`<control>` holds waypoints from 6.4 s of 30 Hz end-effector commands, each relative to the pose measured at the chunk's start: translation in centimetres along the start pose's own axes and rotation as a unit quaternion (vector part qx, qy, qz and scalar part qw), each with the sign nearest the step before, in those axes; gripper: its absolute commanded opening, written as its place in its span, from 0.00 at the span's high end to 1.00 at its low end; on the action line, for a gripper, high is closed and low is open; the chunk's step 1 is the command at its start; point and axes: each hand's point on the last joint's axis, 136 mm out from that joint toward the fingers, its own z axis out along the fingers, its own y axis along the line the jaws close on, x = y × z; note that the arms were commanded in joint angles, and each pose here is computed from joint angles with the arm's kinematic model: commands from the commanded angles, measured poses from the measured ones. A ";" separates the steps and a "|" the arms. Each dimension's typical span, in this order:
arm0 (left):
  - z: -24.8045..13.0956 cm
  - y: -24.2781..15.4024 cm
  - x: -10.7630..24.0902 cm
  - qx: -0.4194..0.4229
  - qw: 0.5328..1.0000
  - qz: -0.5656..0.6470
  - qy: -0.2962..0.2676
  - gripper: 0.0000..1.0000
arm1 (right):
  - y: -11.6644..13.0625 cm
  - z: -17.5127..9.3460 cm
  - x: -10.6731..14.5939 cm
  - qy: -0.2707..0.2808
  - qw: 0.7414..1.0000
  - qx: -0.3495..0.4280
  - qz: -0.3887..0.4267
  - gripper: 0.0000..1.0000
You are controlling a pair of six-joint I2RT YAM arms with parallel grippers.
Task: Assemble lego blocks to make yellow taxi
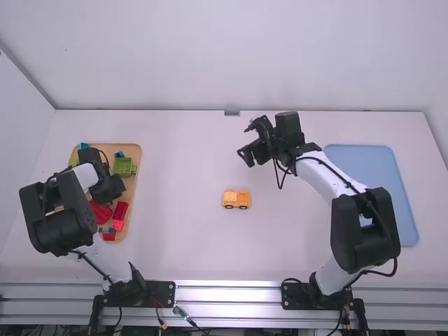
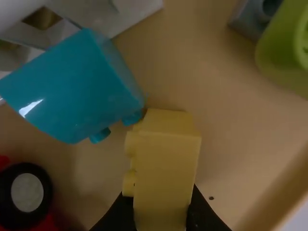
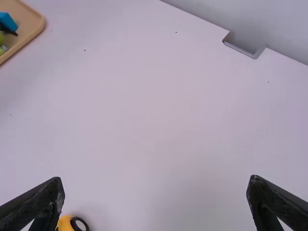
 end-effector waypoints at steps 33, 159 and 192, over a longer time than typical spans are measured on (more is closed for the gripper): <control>1.9 0.6 1.7 -0.020 0.997 0.081 0.002 0.80 | 0.1 -1.3 -1.7 -0.019 1.000 0.005 -0.008 0.01; -21.6 -33.8 8.2 0.237 0.618 0.596 -0.454 0.63 | 11.7 -0.3 -4.4 -0.091 0.910 -0.395 0.080 0.73; -25.4 -30.2 10.6 0.592 0.540 0.541 -0.257 0.01 | 8.6 -2.9 -2.4 -0.179 0.894 -0.399 -0.095 0.88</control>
